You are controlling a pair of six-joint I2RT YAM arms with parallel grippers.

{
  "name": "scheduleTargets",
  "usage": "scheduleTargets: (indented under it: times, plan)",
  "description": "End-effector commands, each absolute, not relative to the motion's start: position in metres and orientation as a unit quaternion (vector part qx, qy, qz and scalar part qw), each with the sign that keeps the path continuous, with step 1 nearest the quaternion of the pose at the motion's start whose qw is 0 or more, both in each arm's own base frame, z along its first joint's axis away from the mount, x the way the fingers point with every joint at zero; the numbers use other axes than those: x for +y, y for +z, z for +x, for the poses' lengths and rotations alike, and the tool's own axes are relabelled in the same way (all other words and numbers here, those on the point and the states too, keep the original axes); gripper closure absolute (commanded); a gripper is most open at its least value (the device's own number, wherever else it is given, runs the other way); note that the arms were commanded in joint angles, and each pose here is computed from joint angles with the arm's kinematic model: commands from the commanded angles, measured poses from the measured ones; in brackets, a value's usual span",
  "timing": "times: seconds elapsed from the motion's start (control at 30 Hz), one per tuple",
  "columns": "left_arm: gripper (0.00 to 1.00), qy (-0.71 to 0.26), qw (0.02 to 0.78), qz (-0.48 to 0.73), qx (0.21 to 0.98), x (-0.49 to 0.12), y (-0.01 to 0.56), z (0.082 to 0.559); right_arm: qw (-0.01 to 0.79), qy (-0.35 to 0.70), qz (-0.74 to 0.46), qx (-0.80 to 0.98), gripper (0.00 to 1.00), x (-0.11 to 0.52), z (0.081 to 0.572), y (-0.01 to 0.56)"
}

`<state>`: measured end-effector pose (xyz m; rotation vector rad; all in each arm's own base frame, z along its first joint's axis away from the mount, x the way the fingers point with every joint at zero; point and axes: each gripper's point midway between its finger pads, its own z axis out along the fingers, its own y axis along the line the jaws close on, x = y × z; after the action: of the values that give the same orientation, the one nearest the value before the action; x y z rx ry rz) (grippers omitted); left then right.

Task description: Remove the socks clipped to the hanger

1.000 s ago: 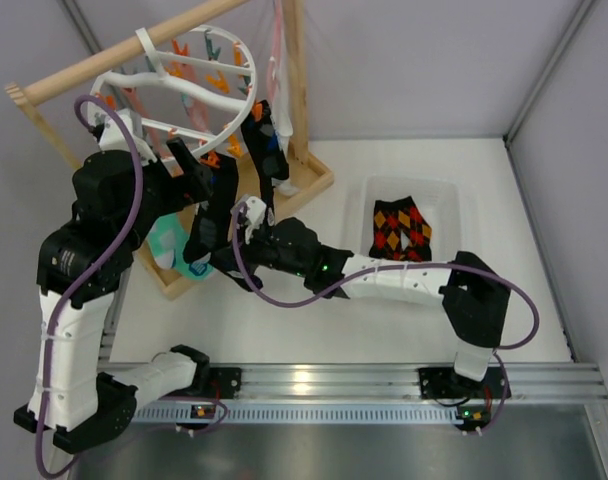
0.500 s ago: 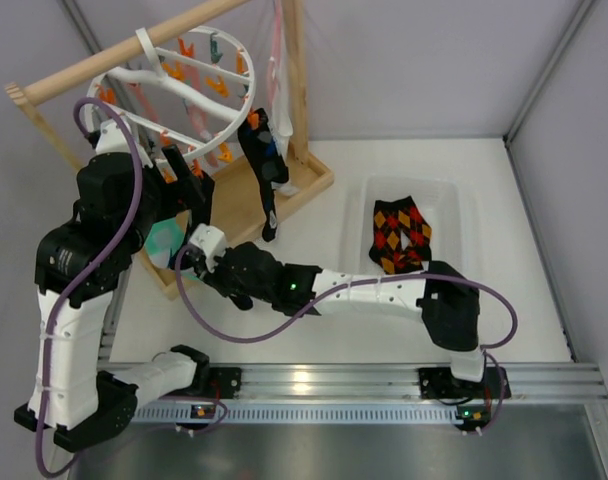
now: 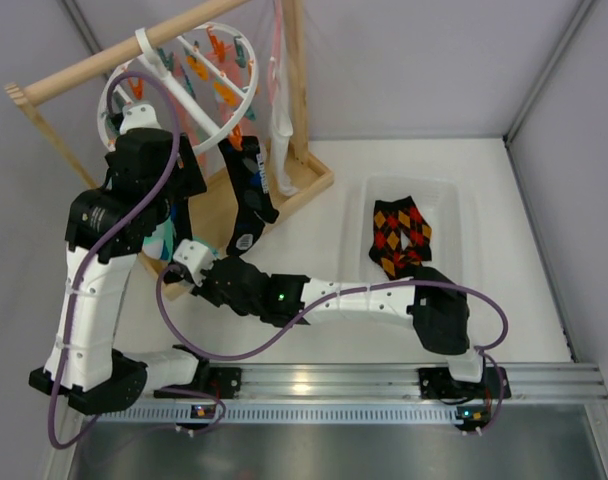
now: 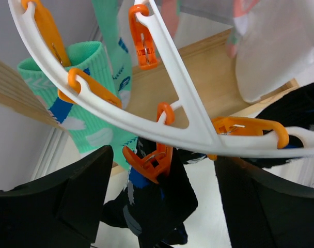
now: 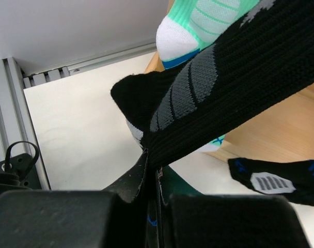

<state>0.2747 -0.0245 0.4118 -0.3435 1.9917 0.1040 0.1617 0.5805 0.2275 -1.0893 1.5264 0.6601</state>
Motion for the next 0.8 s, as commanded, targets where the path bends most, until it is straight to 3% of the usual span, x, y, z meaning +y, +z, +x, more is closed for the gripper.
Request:
scheduleTargets:
  times: [0.0,0.4,0.53,0.57,0.67,0.7,0.77]
  plan:
    - [0.21,0.085,0.540,-0.155,0.823,-0.009,0.420,0.274,0.557,0.285,-0.460,0.630,1.00,0.585,0.152,0.245]
    - [0.48,0.123,0.542,-0.164,0.815,0.001,0.424,0.280,0.549,0.303,-0.463,0.627,1.00,0.585,0.144,0.245]
    - [0.65,0.128,0.541,-0.165,0.815,0.002,0.424,0.281,0.548,0.305,-0.463,0.625,1.00,0.584,0.142,0.246]
    - [0.77,0.128,0.540,-0.165,0.815,0.002,0.423,0.281,0.548,0.305,-0.463,0.626,1.00,0.583,0.143,0.244]
    - [0.84,0.126,0.539,-0.165,0.816,0.000,0.421,0.283,0.545,0.306,-0.463,0.629,1.00,0.577,0.139,0.239]
    - [0.91,0.125,0.539,-0.167,0.816,0.000,0.421,0.284,0.552,0.315,-0.454,0.625,1.00,0.574,0.140,0.249]
    - [0.92,0.117,0.540,-0.167,0.816,-0.002,0.422,0.284,0.555,0.315,-0.445,0.628,1.00,0.565,0.140,0.250]
